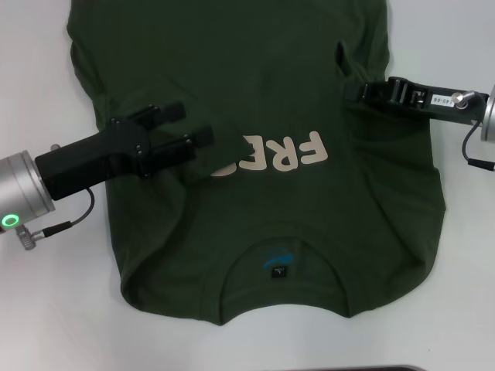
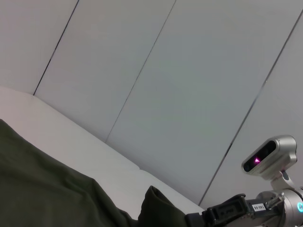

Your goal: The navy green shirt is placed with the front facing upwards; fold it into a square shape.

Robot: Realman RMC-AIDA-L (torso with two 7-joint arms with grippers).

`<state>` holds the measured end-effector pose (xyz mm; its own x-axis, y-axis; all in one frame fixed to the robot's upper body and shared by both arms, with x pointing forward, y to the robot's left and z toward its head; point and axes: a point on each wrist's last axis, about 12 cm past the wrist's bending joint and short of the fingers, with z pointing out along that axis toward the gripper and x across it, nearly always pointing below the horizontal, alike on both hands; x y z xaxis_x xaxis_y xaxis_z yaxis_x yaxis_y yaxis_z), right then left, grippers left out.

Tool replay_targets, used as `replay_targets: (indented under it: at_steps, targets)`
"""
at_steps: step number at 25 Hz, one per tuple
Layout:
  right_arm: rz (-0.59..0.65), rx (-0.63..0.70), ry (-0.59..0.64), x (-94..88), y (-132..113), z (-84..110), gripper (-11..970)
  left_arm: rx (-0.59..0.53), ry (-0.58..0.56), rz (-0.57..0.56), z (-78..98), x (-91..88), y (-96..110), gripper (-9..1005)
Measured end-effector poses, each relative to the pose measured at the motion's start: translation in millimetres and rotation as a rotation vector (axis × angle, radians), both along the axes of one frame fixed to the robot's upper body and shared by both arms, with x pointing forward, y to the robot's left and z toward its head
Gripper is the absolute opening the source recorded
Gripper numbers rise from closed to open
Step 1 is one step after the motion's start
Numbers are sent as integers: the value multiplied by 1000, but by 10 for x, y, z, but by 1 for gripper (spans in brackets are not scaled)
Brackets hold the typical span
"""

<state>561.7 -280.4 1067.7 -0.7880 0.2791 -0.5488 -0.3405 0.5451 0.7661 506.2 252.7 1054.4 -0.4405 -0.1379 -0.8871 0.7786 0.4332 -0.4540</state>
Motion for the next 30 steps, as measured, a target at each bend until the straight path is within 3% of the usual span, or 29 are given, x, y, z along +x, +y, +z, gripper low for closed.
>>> replay_targets:
  at_steps: [21, 30]
  targets:
    - [84, -33, -2, 91, 257, 7, 20, 7, -10, -3, 14, 28, -7, 842]
    - [120, -57, 12, 57, 280, -25, 144, 9, -10, -4, 14, 29, -8, 842]
